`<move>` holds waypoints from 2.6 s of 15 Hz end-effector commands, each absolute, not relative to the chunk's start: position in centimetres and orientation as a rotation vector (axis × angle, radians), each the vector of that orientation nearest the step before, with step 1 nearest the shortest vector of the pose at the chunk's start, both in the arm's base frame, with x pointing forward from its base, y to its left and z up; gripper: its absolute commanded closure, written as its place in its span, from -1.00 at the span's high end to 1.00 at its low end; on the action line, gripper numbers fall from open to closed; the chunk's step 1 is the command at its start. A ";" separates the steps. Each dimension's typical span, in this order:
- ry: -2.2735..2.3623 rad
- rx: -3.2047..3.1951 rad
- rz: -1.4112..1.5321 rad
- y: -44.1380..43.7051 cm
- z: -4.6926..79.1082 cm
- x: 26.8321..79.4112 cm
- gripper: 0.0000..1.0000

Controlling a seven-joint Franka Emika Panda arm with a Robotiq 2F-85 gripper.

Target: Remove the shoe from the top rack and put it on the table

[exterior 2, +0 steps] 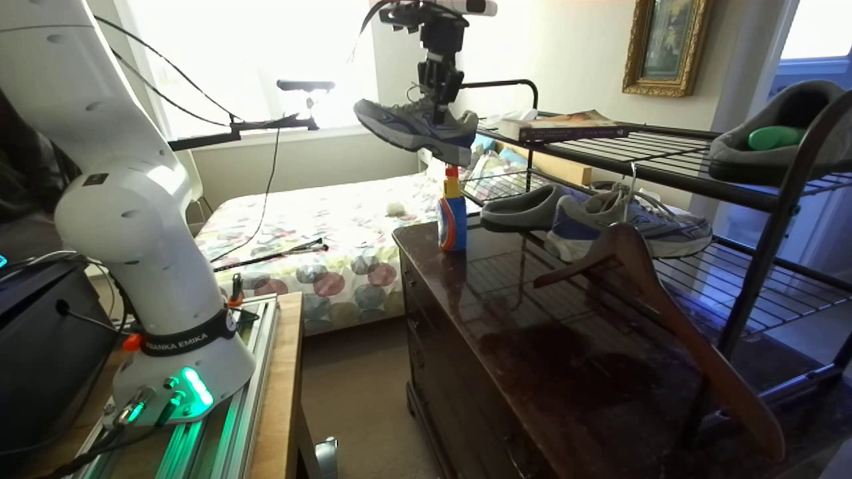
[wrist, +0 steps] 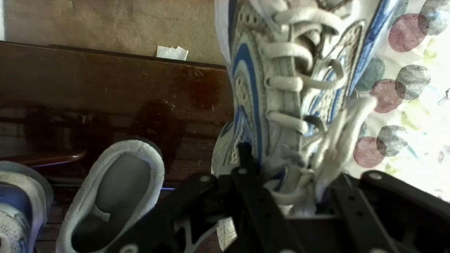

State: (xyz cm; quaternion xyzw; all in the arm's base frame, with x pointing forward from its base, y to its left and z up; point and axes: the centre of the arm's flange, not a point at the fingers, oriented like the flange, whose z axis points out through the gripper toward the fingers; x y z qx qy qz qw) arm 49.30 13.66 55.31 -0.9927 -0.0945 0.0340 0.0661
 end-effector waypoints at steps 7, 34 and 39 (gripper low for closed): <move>-0.329 -3.011 0.004 12.0 52.0 48.2 -0.82; -1.966 -2.472 0.430 12.9 37.5 40.5 -0.82; -2.307 -2.303 0.380 11.5 37.8 43.0 -0.82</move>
